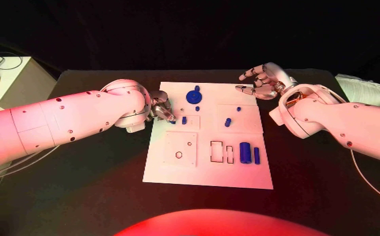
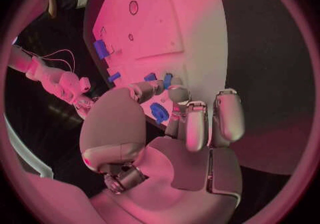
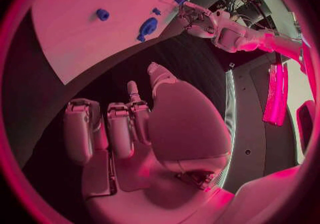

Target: Assemble the parts on the task board

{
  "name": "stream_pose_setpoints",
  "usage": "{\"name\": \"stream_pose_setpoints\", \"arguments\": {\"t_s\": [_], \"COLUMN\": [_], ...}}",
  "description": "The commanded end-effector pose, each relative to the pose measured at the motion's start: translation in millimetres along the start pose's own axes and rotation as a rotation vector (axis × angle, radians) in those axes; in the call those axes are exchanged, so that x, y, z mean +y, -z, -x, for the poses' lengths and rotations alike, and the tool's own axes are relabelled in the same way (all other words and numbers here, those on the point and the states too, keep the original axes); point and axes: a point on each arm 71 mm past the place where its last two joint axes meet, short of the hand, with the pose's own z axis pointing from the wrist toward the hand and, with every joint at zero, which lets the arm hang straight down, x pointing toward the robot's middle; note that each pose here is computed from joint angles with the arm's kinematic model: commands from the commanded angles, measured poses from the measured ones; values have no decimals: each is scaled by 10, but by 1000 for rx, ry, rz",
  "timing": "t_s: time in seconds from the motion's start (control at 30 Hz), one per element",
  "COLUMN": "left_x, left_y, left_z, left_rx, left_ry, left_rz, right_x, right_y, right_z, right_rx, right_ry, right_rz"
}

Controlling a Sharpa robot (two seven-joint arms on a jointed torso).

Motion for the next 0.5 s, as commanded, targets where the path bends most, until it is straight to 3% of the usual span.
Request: {"name": "stream_pose_setpoints", "arguments": {"t_s": [0.03, 0.5], "left_x": [-14, -16], "left_y": [-11, -17], "left_z": [-52, -43], "left_rx": [23, 12], "left_ry": [8, 16], "left_rz": [-2, -1], "right_x": [6, 5], "right_y": [3, 3], "right_z": [-10, -11], "right_rx": [12, 13], "right_ry": [4, 4], "right_rz": [13, 13]}}
